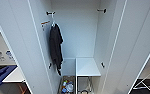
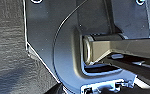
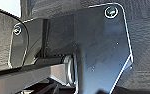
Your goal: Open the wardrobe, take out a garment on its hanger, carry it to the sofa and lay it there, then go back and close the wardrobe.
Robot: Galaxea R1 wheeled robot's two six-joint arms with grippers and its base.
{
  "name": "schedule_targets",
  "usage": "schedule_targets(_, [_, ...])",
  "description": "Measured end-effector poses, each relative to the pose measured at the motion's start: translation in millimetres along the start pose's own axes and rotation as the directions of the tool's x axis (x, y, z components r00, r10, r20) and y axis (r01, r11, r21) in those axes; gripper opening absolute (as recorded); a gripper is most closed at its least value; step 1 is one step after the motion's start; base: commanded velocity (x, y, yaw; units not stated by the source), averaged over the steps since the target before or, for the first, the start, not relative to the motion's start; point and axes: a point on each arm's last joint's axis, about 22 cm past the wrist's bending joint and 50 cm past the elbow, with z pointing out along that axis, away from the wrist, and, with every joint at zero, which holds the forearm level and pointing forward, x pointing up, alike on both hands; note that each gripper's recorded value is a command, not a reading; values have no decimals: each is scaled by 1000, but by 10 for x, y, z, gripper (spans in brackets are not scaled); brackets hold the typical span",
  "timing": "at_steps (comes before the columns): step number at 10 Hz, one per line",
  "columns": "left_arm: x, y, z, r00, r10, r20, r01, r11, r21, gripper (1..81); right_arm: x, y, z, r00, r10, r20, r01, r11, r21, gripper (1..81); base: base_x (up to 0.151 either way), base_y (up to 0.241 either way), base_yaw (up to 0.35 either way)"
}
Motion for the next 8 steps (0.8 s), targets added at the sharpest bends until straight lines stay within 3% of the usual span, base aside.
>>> schedule_targets(1, [53,14,-3,1000,3,0,-3,1000,-4,811,40,0,4,1000,-1,-4,1,1000,0,811,0,0,0])
schedule_targets(3, [-43,-14,-7,995,90,38,-90,996,-3,811,31,1,3,1000,-1,-2,1,1000,0,811,0,0,0])
schedule_targets(6, [-173,-23,-45,969,230,91,-224,972,-70,811,40,-9,3,1000,0,-6,0,1000,3,811,0,0,0])
schedule_targets(8, [-26,11,-81,983,176,47,-169,978,-122,811,46,-44,-13,1000,3,-6,-3,1000,28,811,0,0,0])
